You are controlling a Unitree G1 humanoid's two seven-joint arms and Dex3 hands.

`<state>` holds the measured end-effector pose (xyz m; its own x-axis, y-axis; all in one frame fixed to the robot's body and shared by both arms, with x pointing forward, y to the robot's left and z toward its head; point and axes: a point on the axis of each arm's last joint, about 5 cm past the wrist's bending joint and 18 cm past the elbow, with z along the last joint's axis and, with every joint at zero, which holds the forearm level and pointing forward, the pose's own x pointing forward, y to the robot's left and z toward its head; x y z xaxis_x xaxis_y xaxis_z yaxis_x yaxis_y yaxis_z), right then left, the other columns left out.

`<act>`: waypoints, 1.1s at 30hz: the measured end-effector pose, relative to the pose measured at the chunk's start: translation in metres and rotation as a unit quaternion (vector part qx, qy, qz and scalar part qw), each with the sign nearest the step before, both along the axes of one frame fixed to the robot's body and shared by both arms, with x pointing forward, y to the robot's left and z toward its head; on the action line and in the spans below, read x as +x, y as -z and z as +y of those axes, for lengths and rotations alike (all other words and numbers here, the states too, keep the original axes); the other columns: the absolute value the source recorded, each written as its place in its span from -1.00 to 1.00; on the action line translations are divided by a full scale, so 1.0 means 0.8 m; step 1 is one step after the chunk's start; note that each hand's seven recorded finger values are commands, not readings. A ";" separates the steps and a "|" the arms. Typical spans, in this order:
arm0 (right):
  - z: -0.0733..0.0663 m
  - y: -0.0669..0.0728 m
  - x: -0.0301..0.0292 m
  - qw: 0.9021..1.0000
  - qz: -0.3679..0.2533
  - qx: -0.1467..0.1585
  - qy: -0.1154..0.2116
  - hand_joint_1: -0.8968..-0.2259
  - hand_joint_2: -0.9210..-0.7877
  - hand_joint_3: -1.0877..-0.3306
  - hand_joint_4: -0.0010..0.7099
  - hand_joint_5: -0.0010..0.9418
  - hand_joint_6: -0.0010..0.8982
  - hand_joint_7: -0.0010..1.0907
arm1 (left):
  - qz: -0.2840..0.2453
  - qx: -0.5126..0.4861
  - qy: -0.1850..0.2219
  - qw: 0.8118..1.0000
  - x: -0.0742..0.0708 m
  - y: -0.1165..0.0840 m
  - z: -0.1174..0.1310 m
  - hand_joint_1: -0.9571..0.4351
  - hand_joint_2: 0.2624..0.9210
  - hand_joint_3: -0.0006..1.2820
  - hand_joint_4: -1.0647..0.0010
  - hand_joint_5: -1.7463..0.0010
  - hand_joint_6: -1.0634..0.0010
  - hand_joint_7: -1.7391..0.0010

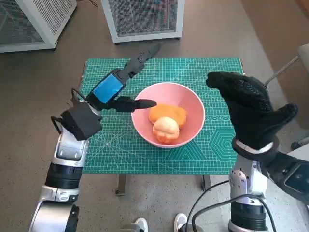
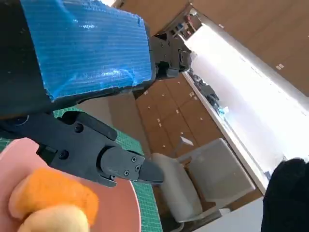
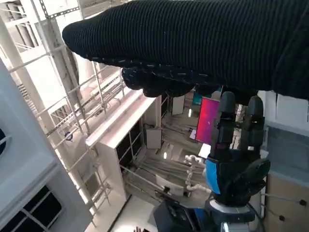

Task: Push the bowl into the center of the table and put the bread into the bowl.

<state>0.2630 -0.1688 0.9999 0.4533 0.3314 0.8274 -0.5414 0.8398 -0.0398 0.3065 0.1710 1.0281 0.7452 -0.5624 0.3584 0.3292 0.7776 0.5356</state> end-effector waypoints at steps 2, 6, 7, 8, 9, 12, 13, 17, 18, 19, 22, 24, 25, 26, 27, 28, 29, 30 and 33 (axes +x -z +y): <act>0.000 0.000 0.0000 1.000 0.001 0.000 0.000 0.33 -1.00 0.70 -0.27 -0.99 -0.84 -0.07 | -0.010 -0.018 0.002 1.000 -0.004 -0.002 0.000 -0.42 1.00 -0.63 1.00 1.00 0.81 0.78; 0.000 -0.001 0.0000 1.000 0.002 0.001 0.001 0.33 -1.00 0.70 -0.27 -0.99 -0.84 -0.07 | -0.038 -0.067 0.008 0.997 -0.013 -0.005 -0.002 -0.46 1.00 -0.45 1.00 1.00 0.96 0.59; 0.000 -0.001 0.0001 1.000 0.003 0.002 0.001 0.33 -1.00 0.70 -0.26 -0.99 -0.83 -0.07 | -0.044 -0.082 0.012 0.996 -0.015 -0.005 -0.004 -0.48 1.00 -0.41 1.00 1.00 0.97 0.58; 0.000 -0.001 0.0005 1.000 0.004 0.002 0.001 0.33 -1.00 0.70 -0.26 -0.99 -0.83 -0.07 | -0.049 -0.107 0.021 0.993 -0.018 -0.005 -0.005 -0.49 1.00 -0.37 1.00 1.00 0.98 0.57; 0.000 -0.002 0.0008 1.000 0.005 0.004 0.002 0.32 -1.00 0.71 -0.26 -0.99 -0.82 -0.07 | -0.053 -0.129 0.028 0.990 -0.020 -0.004 -0.006 -0.50 1.00 -0.37 1.00 1.00 0.99 0.57; 0.000 -0.006 0.0025 1.000 0.002 0.008 0.006 0.32 -1.00 0.71 -0.26 -0.99 -0.81 -0.07 | -0.056 -0.201 0.063 0.976 -0.024 0.000 -0.008 -0.51 1.00 -0.37 1.00 1.00 1.00 0.54; 0.001 -0.008 0.0032 1.000 0.000 0.009 0.008 0.33 -1.00 0.71 -0.26 -0.99 -0.81 -0.07 | -0.055 -0.222 0.074 0.971 -0.025 0.002 -0.008 -0.51 1.00 -0.38 1.00 1.00 1.00 0.53; 0.002 -0.016 0.0053 1.000 -0.005 0.007 0.021 0.34 -1.00 0.70 -0.26 -0.99 -0.80 -0.08 | -0.050 -0.283 0.105 0.952 -0.029 0.014 -0.005 -0.52 1.00 -0.41 0.97 0.99 1.00 0.52; 0.003 -0.017 0.0057 1.000 -0.005 0.007 0.024 0.34 -1.00 0.70 -0.26 -0.99 -0.80 -0.08 | -0.050 -0.293 0.110 0.949 -0.030 0.016 -0.004 -0.53 1.00 -0.41 0.96 0.99 1.00 0.52; 0.003 -0.018 0.0061 1.000 -0.006 0.008 0.027 0.34 -1.00 0.70 -0.26 -0.99 -0.80 -0.08 | -0.049 -0.303 0.114 0.945 -0.031 0.020 -0.003 -0.53 1.00 -0.41 0.95 0.98 1.00 0.52; 0.005 -0.022 0.0071 0.999 -0.008 0.006 0.037 0.34 -1.00 0.69 -0.27 -1.00 -0.80 -0.09 | -0.050 -0.320 0.123 0.938 -0.034 0.027 -0.004 -0.53 1.00 -0.41 0.91 0.97 1.00 0.52; 0.007 -0.026 0.0082 0.999 -0.012 0.004 0.045 0.33 -1.00 0.68 -0.28 -1.00 -0.80 -0.08 | -0.053 -0.318 0.127 0.938 -0.036 0.030 -0.003 -0.53 1.00 -0.38 0.89 0.97 0.99 0.52; 0.008 -0.028 0.0088 0.999 -0.015 0.001 0.050 0.32 -1.00 0.66 -0.28 -1.00 -0.80 -0.08 | -0.055 -0.315 0.127 0.939 -0.036 0.030 -0.003 -0.52 1.00 -0.36 0.89 0.97 1.00 0.51; 0.010 -0.031 0.0097 0.998 -0.019 -0.002 0.056 0.31 -1.00 0.65 -0.29 -1.00 -0.80 -0.08 | -0.060 -0.307 0.128 0.941 -0.037 0.030 -0.002 -0.52 1.00 -0.34 0.88 0.97 1.00 0.50; 0.011 -0.033 0.0103 0.998 -0.022 -0.005 0.060 0.30 -1.00 0.64 -0.29 -1.00 -0.80 -0.07 | -0.064 -0.303 0.127 0.942 -0.038 0.029 -0.001 -0.52 1.00 -0.33 0.88 0.97 1.00 0.50; 0.012 -0.035 0.0112 0.998 -0.026 -0.008 0.065 0.30 -1.00 0.62 -0.29 -1.00 -0.80 -0.07 | -0.071 -0.296 0.126 0.944 -0.038 0.028 -0.001 -0.52 1.00 -0.32 0.88 0.97 1.00 0.50; 0.014 -0.037 0.0121 0.997 -0.030 -0.011 0.069 0.28 -1.00 0.60 -0.29 -1.00 -0.80 -0.07 | -0.077 -0.287 0.124 0.947 -0.039 0.026 -0.001 -0.52 1.00 -0.30 0.88 0.97 1.00 0.51; 0.015 -0.038 0.0131 0.997 -0.032 -0.014 0.073 0.28 -1.00 0.59 -0.29 -1.00 -0.80 -0.06 | -0.082 -0.281 0.123 0.948 -0.040 0.025 -0.001 -0.52 1.00 -0.29 0.88 0.97 1.00 0.51; 0.018 -0.040 0.0167 0.996 -0.037 -0.019 0.081 0.24 -1.00 0.56 -0.30 -1.00 -0.80 -0.05 | -0.097 -0.268 0.121 0.951 -0.042 0.021 -0.001 -0.53 1.00 -0.27 0.88 0.97 1.00 0.51</act>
<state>0.2764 -0.1547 1.0319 0.4420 0.2908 0.8486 -0.3925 0.9133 -0.1085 0.2729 0.1703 1.0114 0.5079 -0.4062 0.7596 0.4680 0.8704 0.1525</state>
